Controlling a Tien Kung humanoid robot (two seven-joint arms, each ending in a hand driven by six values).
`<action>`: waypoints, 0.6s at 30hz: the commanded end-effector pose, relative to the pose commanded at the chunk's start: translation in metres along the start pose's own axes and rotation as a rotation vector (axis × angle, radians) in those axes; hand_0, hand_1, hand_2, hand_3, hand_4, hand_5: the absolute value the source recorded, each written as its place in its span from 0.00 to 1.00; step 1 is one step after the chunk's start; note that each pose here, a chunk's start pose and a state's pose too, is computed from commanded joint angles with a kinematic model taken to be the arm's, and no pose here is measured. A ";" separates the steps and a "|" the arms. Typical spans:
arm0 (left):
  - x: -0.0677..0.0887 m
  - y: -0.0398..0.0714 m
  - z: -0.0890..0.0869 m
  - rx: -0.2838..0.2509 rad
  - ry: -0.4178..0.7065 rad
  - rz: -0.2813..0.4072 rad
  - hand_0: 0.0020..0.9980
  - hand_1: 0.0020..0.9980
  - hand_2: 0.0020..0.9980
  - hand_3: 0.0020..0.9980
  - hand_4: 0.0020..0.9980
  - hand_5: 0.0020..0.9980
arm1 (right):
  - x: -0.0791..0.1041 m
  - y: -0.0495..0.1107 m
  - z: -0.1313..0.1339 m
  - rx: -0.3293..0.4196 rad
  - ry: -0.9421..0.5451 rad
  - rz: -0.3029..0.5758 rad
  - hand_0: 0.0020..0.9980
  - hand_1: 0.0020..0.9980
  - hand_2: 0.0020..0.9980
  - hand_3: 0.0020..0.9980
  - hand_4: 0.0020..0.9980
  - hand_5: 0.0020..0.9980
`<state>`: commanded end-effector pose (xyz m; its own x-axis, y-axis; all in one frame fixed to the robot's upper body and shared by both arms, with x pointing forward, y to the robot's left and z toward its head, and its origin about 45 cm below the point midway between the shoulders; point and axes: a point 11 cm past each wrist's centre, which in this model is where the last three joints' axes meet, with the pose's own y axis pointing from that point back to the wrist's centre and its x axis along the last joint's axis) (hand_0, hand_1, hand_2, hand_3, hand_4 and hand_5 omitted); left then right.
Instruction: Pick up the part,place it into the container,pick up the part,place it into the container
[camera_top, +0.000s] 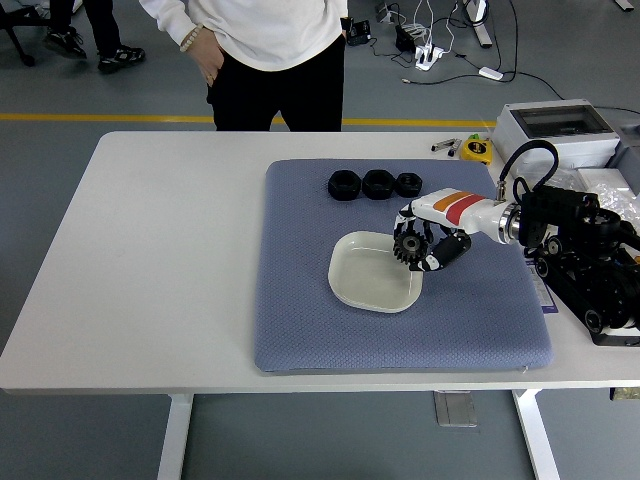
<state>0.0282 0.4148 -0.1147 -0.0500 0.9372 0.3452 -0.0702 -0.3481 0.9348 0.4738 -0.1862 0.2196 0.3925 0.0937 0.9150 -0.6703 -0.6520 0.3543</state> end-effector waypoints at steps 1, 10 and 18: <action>0.000 0.000 0.000 0.000 -0.001 0.000 0.84 0.88 0.89 0.80 0.83 0.69 | 0.001 -0.003 -0.003 0.008 0.005 -0.001 0.23 0.39 0.44 0.46 0.71 0.17; 0.002 0.000 0.001 0.001 -0.009 0.004 0.84 0.88 0.89 0.80 0.83 0.69 | 0.005 -0.019 -0.029 0.071 0.086 -0.043 0.41 0.57 0.72 0.83 1.00 0.34; 0.004 0.000 0.001 0.001 -0.010 0.008 0.85 0.88 0.89 0.80 0.83 0.69 | -0.005 -0.019 -0.029 0.085 0.168 -0.079 0.57 0.68 0.88 1.00 1.00 0.38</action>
<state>0.0287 0.4186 -0.1133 -0.0407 0.9347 0.3532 -0.0692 -0.3553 0.9322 0.4662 -0.1523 0.2137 0.3263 0.2667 0.9069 -0.5831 -0.6983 0.4152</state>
